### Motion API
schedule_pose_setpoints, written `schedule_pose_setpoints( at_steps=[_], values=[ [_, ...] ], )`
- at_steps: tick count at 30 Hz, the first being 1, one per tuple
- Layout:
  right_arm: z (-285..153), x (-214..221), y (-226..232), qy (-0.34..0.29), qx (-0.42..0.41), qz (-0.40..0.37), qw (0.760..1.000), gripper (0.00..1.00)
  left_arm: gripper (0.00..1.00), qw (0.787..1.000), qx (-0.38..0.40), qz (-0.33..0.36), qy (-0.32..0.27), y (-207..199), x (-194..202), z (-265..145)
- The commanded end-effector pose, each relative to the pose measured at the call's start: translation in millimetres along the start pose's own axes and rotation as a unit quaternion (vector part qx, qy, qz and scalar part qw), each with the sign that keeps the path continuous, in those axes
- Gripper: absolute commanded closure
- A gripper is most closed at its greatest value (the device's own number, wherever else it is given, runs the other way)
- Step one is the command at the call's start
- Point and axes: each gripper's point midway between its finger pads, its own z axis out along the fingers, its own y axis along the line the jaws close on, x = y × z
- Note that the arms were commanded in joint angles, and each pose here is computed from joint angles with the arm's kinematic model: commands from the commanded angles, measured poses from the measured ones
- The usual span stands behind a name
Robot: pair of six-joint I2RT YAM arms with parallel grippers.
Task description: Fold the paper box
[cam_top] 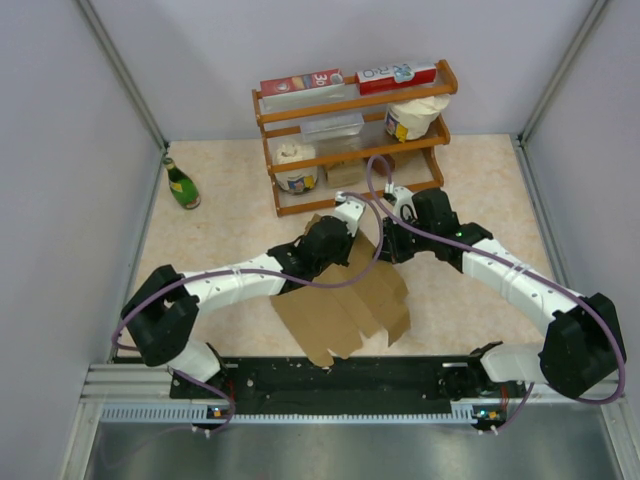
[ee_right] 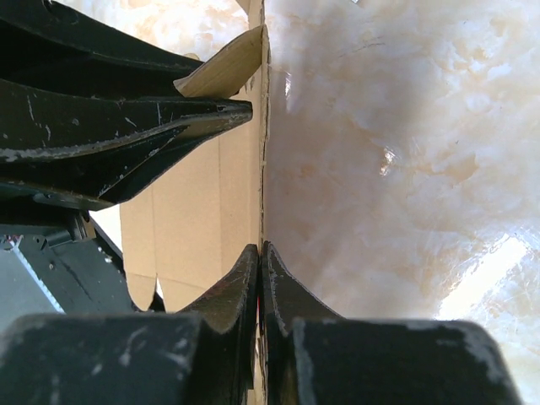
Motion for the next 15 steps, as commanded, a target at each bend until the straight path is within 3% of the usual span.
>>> schedule_pose_setpoints(
  at_steps=[1, 15],
  values=[
    [4.8, -8.2, 3.4, -0.018, -0.008, -0.007, 1.0, 1.0, 0.79, 0.996, 0.064, 0.007, -0.065, -32.5, -46.4, -4.5],
    [11.2, -5.9, 3.3, -0.011, -0.014, -0.006, 1.0, 1.0, 0.79, 0.993, 0.086, 0.052, -0.069, -43.1, -51.1, -4.7]
  ],
)
